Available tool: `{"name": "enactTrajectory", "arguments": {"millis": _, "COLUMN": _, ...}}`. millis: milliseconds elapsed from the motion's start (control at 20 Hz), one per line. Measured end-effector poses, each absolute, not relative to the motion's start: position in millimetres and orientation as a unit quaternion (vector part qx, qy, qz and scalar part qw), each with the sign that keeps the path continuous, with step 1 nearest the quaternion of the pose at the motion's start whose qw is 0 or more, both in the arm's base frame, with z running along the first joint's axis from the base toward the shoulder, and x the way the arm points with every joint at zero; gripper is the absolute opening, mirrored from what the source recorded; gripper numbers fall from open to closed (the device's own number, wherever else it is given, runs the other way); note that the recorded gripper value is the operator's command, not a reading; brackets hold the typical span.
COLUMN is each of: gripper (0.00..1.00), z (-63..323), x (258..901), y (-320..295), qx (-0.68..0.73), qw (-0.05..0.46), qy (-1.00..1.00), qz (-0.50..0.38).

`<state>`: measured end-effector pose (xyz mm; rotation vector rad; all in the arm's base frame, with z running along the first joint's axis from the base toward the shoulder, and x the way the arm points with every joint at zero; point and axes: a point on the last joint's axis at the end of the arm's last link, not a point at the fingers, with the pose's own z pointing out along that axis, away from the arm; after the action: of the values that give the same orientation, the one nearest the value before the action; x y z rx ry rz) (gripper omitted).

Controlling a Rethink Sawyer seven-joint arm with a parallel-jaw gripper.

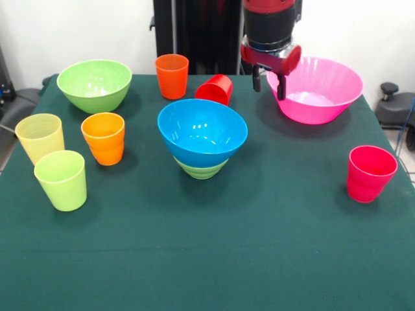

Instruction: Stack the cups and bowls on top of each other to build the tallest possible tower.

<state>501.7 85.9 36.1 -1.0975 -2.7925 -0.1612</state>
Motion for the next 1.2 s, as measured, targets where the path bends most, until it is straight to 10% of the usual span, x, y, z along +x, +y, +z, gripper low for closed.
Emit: {"name": "enactTrajectory", "arguments": {"millis": 1200, "gripper": 1.00, "z": 49.5, "x": 492.7, "y": 94.9, "qx": -0.356, "qw": 0.052, "qy": -0.932, "qz": -0.053}}
